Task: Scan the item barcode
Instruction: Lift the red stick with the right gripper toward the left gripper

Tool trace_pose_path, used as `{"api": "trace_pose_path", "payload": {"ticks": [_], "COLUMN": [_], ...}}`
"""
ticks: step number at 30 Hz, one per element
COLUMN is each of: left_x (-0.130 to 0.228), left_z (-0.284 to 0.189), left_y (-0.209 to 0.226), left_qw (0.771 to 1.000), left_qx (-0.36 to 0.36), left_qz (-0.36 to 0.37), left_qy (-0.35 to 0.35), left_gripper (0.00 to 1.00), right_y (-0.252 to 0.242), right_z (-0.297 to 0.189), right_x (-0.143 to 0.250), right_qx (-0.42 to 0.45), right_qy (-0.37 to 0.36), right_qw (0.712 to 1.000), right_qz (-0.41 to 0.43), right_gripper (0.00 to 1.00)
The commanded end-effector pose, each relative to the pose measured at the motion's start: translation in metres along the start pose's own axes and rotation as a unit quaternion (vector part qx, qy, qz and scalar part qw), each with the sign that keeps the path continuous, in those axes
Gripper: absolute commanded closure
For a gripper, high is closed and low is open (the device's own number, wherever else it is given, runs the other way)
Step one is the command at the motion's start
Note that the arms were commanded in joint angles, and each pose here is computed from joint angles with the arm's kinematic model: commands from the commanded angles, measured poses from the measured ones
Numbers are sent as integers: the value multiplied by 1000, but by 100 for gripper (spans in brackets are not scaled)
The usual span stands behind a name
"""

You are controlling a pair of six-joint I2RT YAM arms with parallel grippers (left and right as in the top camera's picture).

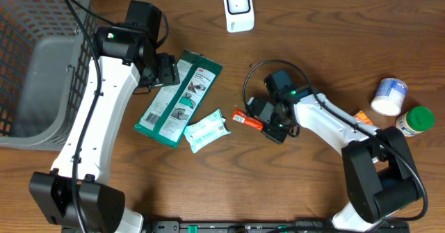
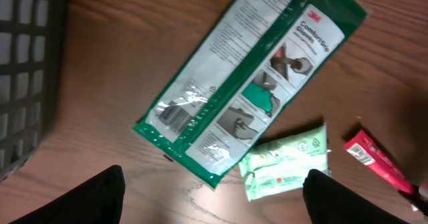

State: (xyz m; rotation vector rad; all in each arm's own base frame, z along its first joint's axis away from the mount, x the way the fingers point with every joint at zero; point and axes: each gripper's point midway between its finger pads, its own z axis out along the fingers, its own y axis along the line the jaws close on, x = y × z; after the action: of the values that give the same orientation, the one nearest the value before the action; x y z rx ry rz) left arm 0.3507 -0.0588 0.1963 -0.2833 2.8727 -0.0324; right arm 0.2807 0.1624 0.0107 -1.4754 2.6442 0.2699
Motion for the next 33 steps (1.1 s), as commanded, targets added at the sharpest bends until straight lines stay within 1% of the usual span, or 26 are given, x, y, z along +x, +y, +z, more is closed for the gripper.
{"api": "trace_pose_path", "payload": {"ticks": [1,3,5,6,7,9,10,12,13,14,16,18,20,21,23,25,27,28,31,33], "left_x": [7,8,8,8,7,5,6,9,10,14,17,21,22,22,22,18,7,4,2,-5], "left_z": [-3,-5,-14,-21,-31,-45,-55,-68,-72,-80,-82,-83,-85,-87,-90,-87,-78,-78,-83,-77], "left_y": [-27,-37,-50,-58,-68,-76,-82,-90,-93,-100,-105,-112,-122,-128,-138,-144,-145,-149,-160,-160], "left_qw": [996,992,984,978,967,953,941,920,915,900,896,892,887,884,877,884,905,906,899,913], "left_qx": [83,113,165,196,243,294,329,378,391,421,427,430,435,439,444,430,393,389,397,369], "left_qz": [41,48,57,64,69,75,84,99,103,114,121,135,153,164,181,182,157,158,173,153], "left_qy": [19,22,21,19,14,9,8,8,9,11,14,14,7,0,-12,-24,-41,-50,-67,-80], "left_gripper": [17,17,17,17,17,17,17,17,17,17,17,18,18,22,27,29,30,30,30,30], "right_y": [5,3,0,4,12,21,25,23,22,21,22,25,22,21,19,19,20,19,18,19], "right_z": [-53,-71,-91,-99,-110,-121,-128,-134,-134,-137,-144,-158,-166,-169,-174,-182,-197,-201,-216,-224], "right_x": [-44,-47,-50,-54,-59,-66,-69,-72,-73,-77,-86,-99,-110,-114,-123,-130,-139,-142,-149,-154], "right_qx": [-44,-52,-73,-98,-136,-175,-196,-210,-211,-220,-240,-273,-287,-290,-293,-301,-318,-320,-324,-331], "right_qy": [-108,-135,-168,-186,-209,-232,-246,-253,-254,-258,-273,-298,-311,-318,-330,-343,-365,-372,-394,-404], "right_qw": [991,983,965,956,946,935,927,915,912,902,891,872,855,850,843,834,823,818,807,801], "right_qz": [62,115,189,206,210,203,205,233,243,266,272,277,300,304,309,308,298,301,296,291], "right_gripper": [99,99,99,99,99,99,99,99,99,99,99,99,99,99,99,99,99,99,99,99]}}
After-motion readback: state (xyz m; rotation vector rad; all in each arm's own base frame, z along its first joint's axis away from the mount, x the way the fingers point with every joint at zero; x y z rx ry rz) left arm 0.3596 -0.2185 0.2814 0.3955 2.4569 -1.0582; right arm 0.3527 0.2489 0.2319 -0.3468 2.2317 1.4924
